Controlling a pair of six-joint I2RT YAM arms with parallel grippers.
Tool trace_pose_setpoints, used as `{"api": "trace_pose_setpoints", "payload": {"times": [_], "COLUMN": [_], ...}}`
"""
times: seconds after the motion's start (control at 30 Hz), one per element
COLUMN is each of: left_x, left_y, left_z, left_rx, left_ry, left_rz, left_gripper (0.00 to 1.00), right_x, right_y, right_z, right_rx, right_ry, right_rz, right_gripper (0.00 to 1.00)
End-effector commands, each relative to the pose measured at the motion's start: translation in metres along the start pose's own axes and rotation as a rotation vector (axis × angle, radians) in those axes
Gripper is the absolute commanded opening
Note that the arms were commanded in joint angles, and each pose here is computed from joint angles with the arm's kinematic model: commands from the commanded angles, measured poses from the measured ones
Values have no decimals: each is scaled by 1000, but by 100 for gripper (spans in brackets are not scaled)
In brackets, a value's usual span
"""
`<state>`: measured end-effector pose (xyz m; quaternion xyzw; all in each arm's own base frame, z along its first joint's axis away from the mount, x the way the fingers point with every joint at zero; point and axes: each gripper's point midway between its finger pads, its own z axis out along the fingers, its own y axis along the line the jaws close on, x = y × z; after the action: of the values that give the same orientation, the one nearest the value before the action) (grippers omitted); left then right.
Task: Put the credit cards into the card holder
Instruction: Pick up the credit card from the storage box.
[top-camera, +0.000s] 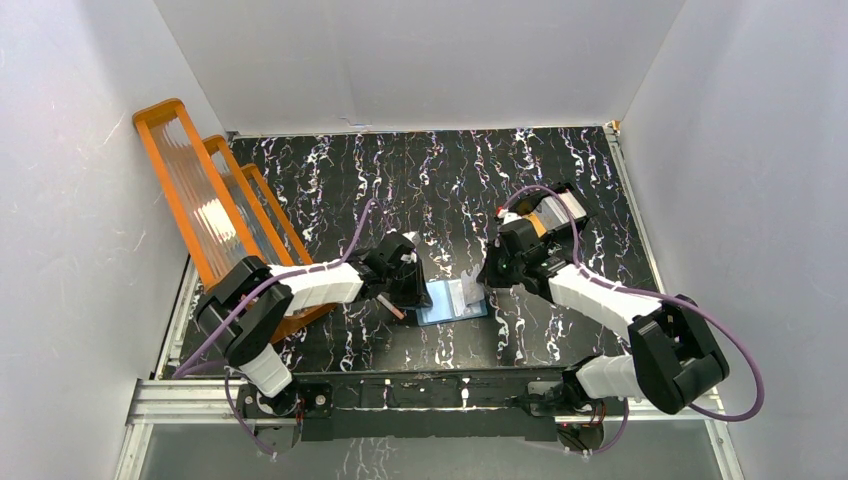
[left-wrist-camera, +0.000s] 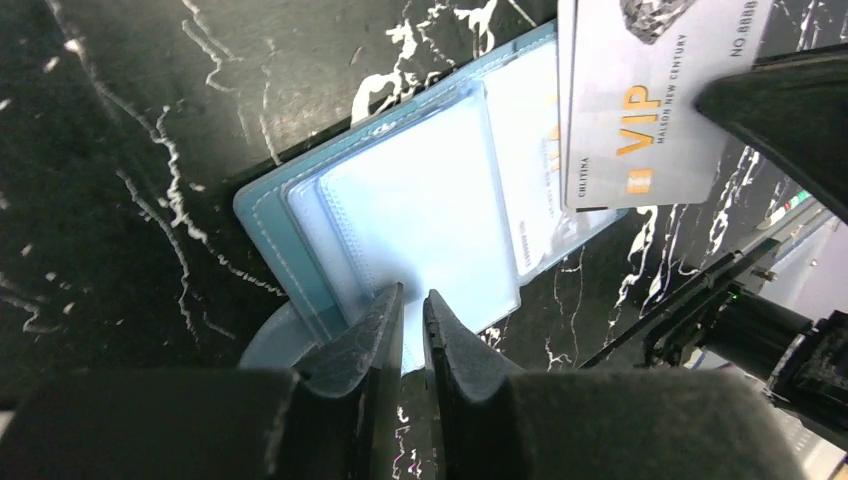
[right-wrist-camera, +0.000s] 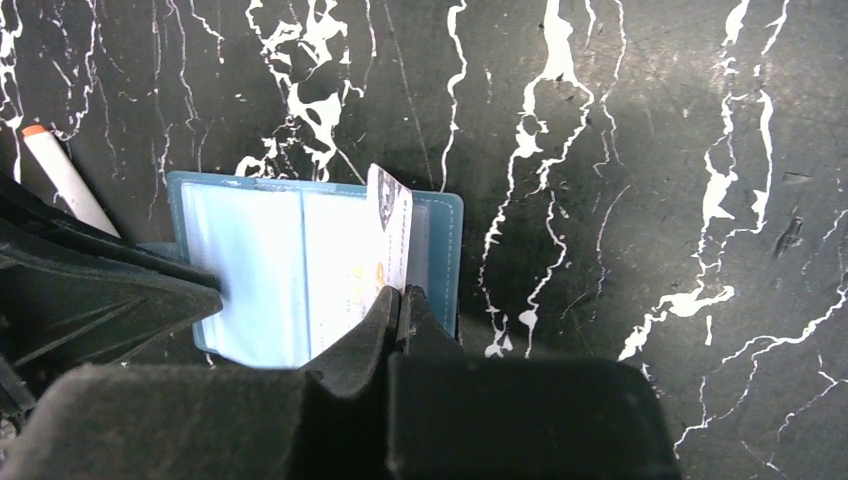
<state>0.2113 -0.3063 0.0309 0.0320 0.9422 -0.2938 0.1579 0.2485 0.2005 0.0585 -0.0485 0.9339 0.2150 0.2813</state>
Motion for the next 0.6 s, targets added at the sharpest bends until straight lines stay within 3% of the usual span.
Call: {"api": "trace_pose_setpoints", "payload": {"times": [0.0,0.3,0.47,0.57], "left_x": [6,-18,-33,-40], "left_y": [30,33,-5,-32], "left_z": [8,-8,-26,-38], "left_rx": [-117,-201,-74,50], "left_ry": [15,-38,-69,-97], "left_rz": [24,-1,-10,12], "left_gripper": [13,14,16,24], "right_x": [17,13,1,-11], "right_y": [-21,-16,6,20], "right_z": [3,-5,-14,-21], "right_rx": [62,43,-44,-107], "right_ry": [6,-12,-35,-73], "right_rz": [8,18,43,39], "right_gripper": [0,0,0,0]}}
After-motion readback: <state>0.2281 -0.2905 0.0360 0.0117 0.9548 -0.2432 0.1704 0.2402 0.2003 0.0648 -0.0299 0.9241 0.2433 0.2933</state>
